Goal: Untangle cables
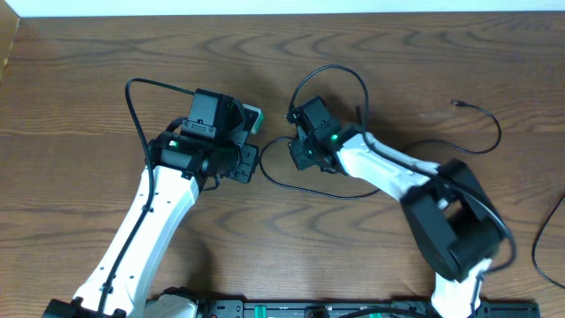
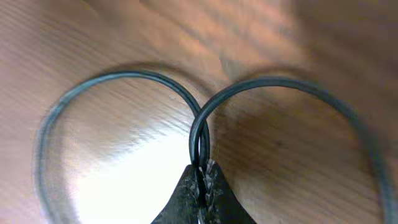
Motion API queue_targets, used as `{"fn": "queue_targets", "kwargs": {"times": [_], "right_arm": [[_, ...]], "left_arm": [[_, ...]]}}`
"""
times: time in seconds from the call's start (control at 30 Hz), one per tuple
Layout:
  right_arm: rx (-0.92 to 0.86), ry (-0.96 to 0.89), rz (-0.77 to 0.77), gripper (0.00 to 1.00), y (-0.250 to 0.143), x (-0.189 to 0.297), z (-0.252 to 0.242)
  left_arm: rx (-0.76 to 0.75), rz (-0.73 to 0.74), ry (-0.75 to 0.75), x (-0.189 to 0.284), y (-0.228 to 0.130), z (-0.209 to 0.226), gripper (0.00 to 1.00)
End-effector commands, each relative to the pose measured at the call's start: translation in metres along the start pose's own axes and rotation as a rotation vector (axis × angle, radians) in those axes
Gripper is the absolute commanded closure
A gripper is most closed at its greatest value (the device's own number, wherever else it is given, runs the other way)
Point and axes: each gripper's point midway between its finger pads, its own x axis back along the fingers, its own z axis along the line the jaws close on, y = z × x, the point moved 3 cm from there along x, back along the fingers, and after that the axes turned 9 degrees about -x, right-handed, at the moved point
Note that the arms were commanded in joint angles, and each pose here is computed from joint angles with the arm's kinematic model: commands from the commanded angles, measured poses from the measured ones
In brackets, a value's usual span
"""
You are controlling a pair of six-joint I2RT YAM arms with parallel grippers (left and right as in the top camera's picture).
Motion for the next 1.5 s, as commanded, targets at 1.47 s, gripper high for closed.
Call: {"fn": "queue_targets", "kwargs": {"times": [1.47], "right_arm": [[0.362,0.609,-0.459,0.99,0.015,0.314,0.097]], "left_arm": [[-0.032,-0.518,0.013,0.026,0.106,0.007,0.45]]}}
